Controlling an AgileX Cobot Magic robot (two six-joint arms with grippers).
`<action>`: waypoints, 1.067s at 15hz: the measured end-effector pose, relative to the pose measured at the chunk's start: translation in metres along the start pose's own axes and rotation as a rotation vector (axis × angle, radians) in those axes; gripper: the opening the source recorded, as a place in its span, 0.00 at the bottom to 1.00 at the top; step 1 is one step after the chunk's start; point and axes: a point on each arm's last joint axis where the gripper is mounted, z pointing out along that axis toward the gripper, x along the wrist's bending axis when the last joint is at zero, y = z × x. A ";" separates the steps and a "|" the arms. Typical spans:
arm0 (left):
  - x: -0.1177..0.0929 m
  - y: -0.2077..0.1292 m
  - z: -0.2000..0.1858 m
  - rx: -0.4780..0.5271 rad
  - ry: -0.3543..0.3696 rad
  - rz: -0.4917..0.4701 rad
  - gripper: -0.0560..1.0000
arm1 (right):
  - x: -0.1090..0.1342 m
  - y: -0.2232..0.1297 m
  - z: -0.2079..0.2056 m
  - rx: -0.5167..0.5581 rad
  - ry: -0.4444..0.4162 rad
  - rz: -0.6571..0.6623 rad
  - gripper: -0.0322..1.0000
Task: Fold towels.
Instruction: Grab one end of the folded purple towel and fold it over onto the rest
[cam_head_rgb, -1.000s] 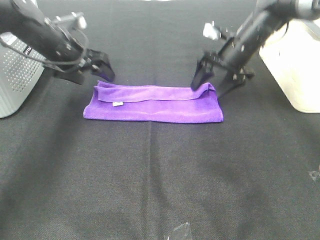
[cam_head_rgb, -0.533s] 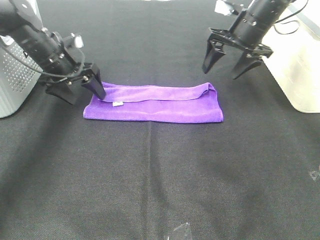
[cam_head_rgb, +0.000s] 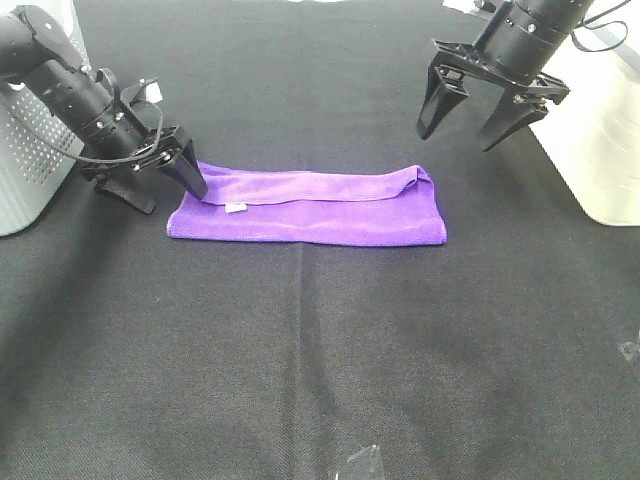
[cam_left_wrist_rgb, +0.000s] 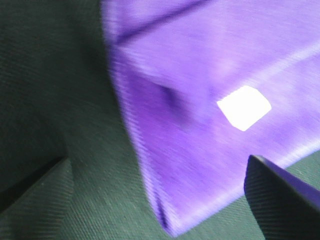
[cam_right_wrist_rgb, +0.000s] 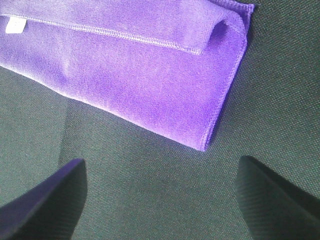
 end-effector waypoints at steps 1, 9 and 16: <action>0.000 0.000 0.000 0.000 -0.002 0.003 0.86 | 0.000 0.000 0.000 0.000 0.000 0.000 0.79; -0.046 0.000 0.041 0.040 -0.126 0.033 0.78 | 0.000 0.000 0.000 0.000 0.000 0.000 0.79; -0.049 -0.002 0.054 0.073 -0.071 0.049 0.09 | 0.000 0.000 0.000 0.000 0.000 0.000 0.79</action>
